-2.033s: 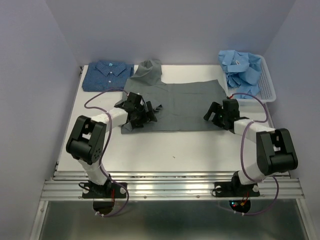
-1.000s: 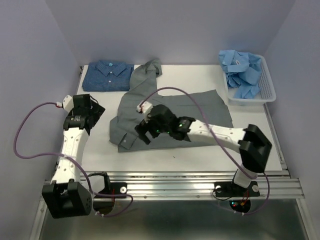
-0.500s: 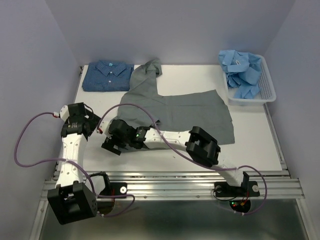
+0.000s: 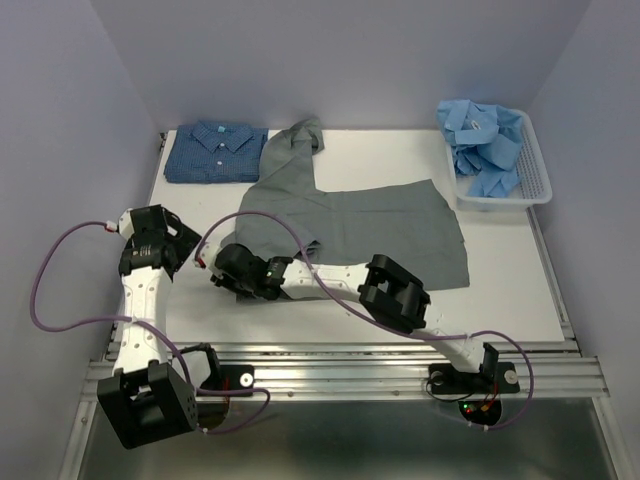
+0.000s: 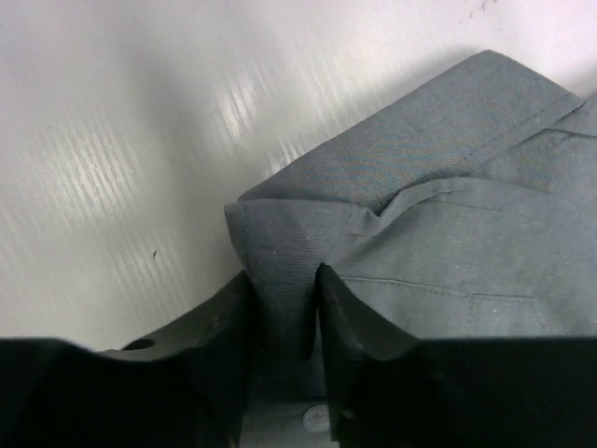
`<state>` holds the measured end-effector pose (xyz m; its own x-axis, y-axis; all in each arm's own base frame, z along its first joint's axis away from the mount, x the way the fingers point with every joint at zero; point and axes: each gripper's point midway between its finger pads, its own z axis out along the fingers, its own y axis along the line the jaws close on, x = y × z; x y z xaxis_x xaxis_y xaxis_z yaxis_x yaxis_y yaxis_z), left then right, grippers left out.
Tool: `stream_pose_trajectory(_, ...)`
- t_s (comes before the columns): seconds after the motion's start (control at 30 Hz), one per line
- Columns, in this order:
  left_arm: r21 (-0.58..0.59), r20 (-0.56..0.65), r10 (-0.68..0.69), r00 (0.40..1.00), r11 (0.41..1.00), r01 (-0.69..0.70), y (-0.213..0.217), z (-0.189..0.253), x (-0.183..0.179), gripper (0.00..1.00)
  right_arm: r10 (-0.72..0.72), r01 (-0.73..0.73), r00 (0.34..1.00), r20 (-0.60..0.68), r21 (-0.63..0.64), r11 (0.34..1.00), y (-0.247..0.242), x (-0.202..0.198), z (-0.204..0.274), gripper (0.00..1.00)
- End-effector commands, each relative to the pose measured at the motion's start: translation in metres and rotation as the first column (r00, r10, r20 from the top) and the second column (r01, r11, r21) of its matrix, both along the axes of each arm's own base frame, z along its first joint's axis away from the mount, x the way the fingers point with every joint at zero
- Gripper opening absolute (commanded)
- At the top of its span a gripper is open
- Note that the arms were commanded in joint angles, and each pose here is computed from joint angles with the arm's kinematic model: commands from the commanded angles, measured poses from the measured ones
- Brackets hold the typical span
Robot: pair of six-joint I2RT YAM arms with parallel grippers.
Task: Fold and stack the long sleeve shirts
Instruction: Fold the shirt
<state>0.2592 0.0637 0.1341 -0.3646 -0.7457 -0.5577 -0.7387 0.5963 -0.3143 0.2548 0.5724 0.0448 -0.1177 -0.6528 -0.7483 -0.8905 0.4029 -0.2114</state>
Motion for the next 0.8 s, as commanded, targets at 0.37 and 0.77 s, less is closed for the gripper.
stream_pose_trajectory(0.37, -0.02, 0.021, -0.046, 0.999, 0.999, 0.047, 0.002, -0.005, 0.006, 0.99, 0.031, -0.028, 0.999, -0.014, 0.182, 0.983, 0.018, -0.01, 0.07, 0.27)
stream_pose_trajectory(0.77, -0.023, 0.027, -0.051, 0.998, 0.998, 0.051, 0.001, -0.004, 0.005, 0.99, 0.09, -0.082, 0.995, -0.046, 0.156, 0.984, 0.015, -0.022, 0.057, 0.28)
